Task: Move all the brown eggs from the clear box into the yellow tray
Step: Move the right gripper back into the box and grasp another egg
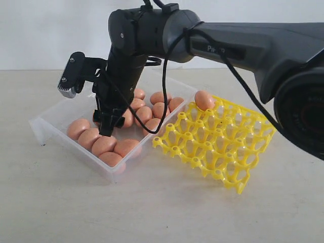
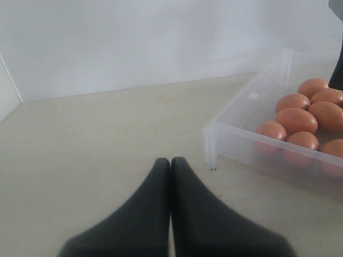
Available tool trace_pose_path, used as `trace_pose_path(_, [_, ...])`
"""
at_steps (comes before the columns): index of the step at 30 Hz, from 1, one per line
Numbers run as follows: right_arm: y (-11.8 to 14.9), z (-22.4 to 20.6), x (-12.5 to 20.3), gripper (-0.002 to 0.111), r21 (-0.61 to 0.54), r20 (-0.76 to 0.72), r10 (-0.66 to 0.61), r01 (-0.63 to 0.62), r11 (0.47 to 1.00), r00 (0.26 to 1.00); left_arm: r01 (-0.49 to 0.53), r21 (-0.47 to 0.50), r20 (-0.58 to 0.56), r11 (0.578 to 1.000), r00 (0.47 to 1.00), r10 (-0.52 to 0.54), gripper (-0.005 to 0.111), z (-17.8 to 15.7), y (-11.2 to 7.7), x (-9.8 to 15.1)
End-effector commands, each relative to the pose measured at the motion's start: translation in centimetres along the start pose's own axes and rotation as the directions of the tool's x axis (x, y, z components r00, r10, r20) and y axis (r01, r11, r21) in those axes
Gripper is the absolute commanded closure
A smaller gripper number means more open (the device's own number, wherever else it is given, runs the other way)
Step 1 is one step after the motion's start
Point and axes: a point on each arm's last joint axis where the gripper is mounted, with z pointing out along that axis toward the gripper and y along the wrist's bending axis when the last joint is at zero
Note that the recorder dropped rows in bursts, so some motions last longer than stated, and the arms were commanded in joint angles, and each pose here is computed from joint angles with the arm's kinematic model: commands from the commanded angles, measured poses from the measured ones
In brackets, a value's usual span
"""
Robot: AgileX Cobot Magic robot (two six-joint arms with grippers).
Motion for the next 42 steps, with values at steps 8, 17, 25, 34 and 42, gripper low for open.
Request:
trace_pose_path(8, [0.3, 1.5, 0.6, 0.041, -0.062, -0.014, 0.036, -0.037, 0.997, 0.999, 0.013, -0.001, 0.008, 1.0, 1.0, -0.013, 0.111, 0.0, 0.0, 0.0])
trace_pose_path(17, [-0.5, 2.1, 3.0, 0.041, -0.115, -0.106, 0.058, -0.071, 0.991, 0.993, 0.013, 0.0, 0.006, 1.0, 1.0, -0.013, 0.111, 0.0, 0.0, 0.0])
trace_pose_path(25, [-0.6, 1.9, 3.7, 0.041, -0.176, -0.113, 0.107, -0.126, 0.976, 0.988, 0.013, 0.0, 0.006, 1.0, 1.0, -0.013, 0.111, 0.0, 0.0, 0.0])
trace_pose_path(34, [-0.8, 4.0, 4.4, 0.041, -0.185, -0.089, 0.123, -0.138, 0.973, 0.988, 0.013, 0.0, 0.006, 1.0, 1.0, -0.013, 0.111, 0.0, 0.0, 0.0])
trace_pose_path(42, [-2.1, 4.0, 5.6, 0.041, -0.161, -0.085, 0.161, -0.173, 0.972, 0.983, 0.013, -0.001, 0.008, 1.0, 1.0, -0.013, 0.111, 0.0, 0.0, 0.0])
